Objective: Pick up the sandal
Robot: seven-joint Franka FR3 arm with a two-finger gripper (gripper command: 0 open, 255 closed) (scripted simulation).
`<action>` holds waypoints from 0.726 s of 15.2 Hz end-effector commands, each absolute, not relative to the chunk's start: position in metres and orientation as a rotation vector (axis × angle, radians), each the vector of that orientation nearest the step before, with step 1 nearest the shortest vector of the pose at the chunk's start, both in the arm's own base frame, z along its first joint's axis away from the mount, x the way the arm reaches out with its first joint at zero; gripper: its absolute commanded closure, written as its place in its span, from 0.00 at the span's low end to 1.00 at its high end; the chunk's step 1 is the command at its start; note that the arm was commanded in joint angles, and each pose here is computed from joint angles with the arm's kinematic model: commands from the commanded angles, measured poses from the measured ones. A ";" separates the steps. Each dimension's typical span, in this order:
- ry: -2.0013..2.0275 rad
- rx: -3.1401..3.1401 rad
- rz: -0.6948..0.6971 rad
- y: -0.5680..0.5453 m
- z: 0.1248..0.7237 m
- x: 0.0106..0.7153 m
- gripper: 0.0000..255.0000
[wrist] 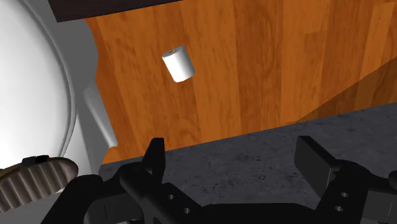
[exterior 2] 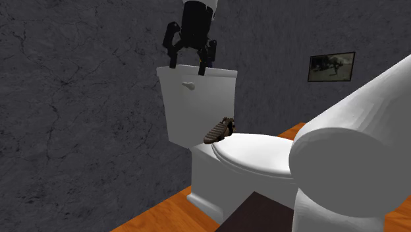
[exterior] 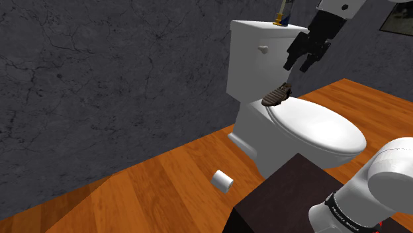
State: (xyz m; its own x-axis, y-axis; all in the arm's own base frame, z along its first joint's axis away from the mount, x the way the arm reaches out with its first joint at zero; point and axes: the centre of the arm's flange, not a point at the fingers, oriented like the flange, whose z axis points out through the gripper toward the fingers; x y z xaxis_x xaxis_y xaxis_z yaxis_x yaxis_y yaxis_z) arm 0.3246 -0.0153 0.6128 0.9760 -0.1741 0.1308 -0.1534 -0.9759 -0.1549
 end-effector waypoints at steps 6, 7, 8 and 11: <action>0.496 -2.971 -0.239 -0.035 0.587 0.376 0.00; 0.546 -2.967 -0.244 -0.040 0.582 0.386 0.00; 0.596 -2.962 -0.248 -0.046 0.577 0.396 0.00; 0.745 -2.943 -0.261 -0.064 0.562 0.424 0.00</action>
State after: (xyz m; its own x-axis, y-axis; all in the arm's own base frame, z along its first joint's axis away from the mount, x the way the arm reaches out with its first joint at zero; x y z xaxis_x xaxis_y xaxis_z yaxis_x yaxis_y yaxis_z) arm 0.4119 -0.0568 0.5668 0.8830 -0.4483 0.1390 -0.4316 -0.8920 -0.1346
